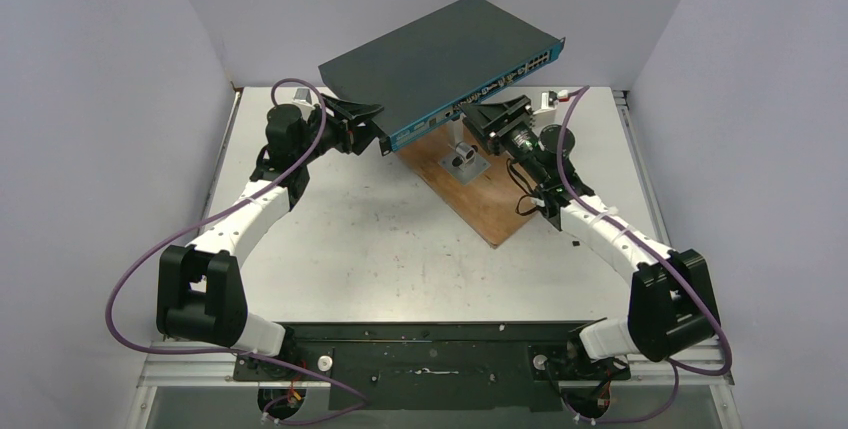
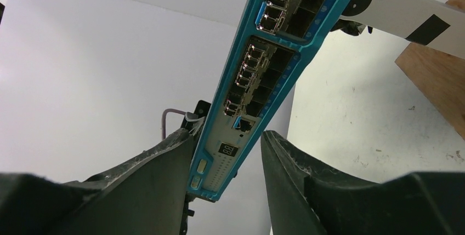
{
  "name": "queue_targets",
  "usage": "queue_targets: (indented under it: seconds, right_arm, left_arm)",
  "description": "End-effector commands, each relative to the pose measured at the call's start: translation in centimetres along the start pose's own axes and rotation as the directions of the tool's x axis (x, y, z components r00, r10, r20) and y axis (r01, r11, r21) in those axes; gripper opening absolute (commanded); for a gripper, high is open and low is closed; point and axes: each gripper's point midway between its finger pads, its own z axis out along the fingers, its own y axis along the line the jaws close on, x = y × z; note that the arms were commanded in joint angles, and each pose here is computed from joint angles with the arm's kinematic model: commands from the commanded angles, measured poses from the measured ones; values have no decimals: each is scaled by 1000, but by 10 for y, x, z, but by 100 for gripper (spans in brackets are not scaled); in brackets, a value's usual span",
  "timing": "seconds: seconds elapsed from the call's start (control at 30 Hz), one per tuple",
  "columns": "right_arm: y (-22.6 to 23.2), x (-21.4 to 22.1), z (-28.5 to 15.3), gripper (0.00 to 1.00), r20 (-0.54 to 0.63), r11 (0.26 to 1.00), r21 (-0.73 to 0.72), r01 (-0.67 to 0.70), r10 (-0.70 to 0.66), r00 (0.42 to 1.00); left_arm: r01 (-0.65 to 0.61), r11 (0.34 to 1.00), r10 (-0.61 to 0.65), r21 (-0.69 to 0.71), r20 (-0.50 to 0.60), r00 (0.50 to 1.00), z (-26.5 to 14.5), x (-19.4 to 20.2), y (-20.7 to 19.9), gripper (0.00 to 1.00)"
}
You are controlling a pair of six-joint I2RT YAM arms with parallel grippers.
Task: Pull the plug from the switch port
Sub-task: Pull the connector from the switch port.
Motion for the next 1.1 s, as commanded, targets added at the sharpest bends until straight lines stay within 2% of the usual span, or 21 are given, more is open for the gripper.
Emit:
queue_targets:
  seconds: [0.0,0.2,0.53,0.73,1.07]
  right_arm:
    - [20,-7,5,48,6,998,-60,6,-6,1000]
    - [18,-9,14,35,16,998,-57,-21,22,1000]
    - [23,-13,24,34,15,996,-82,-27,28,999]
    - [21,-14,23,6,26,996,-77,-33,35,999]
    - [21,-13,19,5,24,997,-68,-24,26,999]
  left_arm:
    - [-44,996,44,77,1,999,10,5,-21,0]
    - [-43,996,43,76,1,999,11,4,-20,0]
    - [-40,996,40,74,-2,999,13,3,-20,0]
    - [-40,996,41,75,-4,999,14,2,-21,0]
    - [-41,996,41,73,-6,999,15,2,-20,0]
